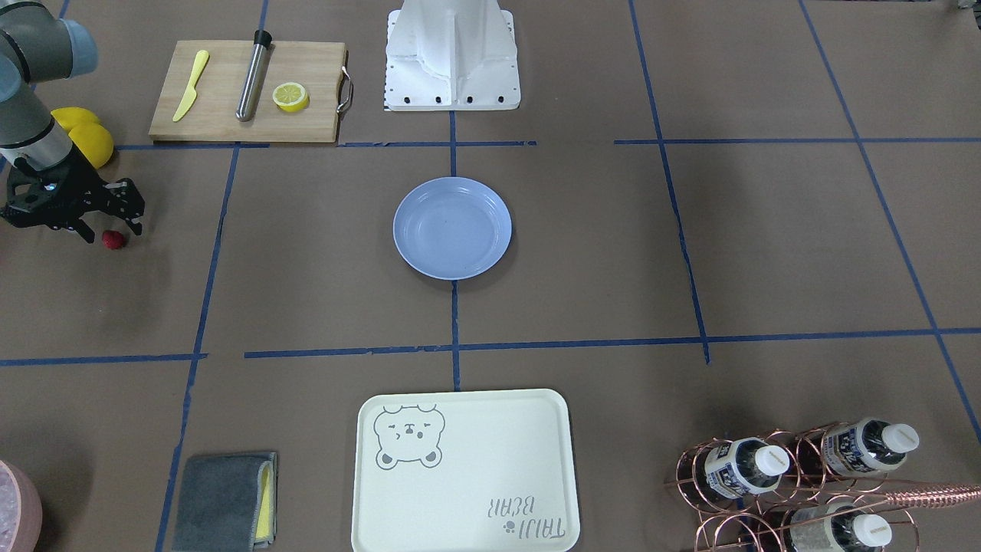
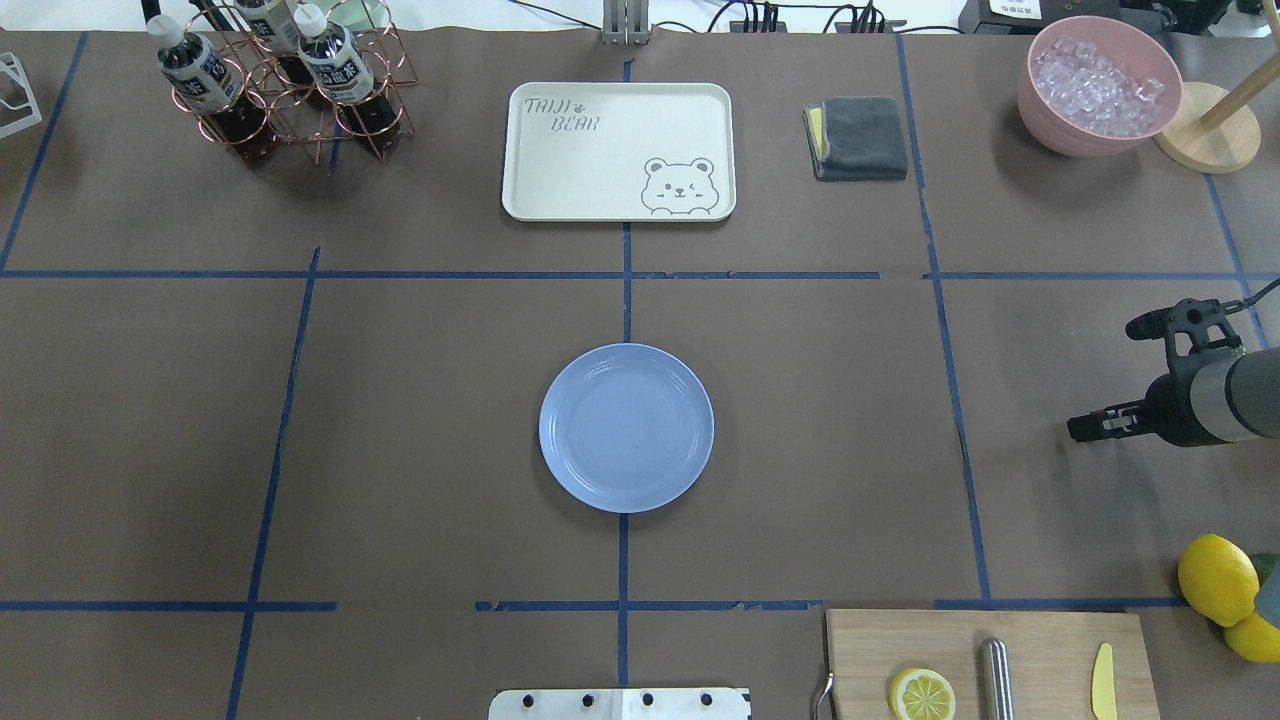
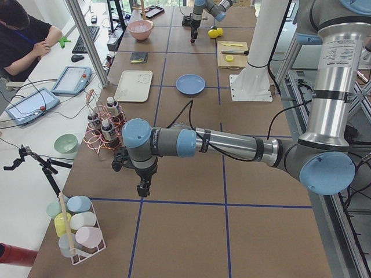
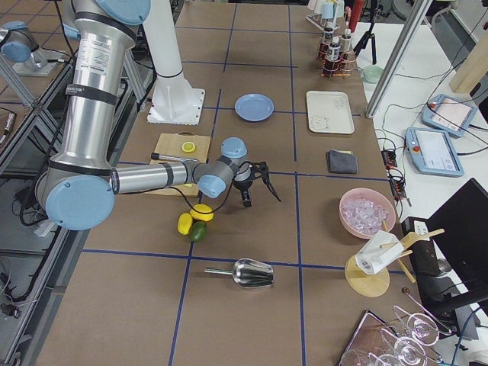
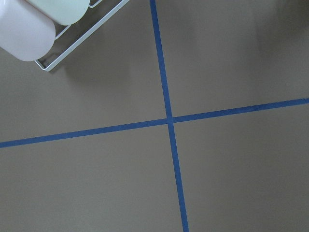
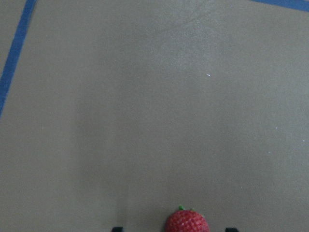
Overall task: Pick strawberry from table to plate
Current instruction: 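Lower the right gripper onto the red strawberry and grasp it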
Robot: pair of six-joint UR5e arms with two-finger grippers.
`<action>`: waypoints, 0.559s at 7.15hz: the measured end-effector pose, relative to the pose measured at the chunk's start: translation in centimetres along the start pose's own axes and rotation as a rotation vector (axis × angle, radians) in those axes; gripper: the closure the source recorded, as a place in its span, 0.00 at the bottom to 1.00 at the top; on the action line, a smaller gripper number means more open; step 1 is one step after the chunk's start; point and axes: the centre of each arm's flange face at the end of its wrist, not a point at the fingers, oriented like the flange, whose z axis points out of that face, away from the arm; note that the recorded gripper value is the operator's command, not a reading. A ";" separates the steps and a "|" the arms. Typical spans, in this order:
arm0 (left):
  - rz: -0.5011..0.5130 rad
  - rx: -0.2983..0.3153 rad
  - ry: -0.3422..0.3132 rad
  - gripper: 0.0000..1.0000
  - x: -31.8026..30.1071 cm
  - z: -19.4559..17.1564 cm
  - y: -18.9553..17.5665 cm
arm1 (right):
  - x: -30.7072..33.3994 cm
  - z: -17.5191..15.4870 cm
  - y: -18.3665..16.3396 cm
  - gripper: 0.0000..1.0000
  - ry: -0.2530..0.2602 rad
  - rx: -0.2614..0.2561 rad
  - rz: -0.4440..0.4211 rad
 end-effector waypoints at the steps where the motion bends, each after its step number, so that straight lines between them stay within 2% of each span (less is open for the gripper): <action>1: 0.001 0.000 0.001 0.00 0.1 0.0 0.0 | 0.2 0.2 0.0 0.25 0.005 -0.002 0.001; 4: 0.003 0.003 0.001 0.00 0.1 -0.1 0.0 | -0.1 0.4 -0.4 0.27 0.007 0.009 -0.003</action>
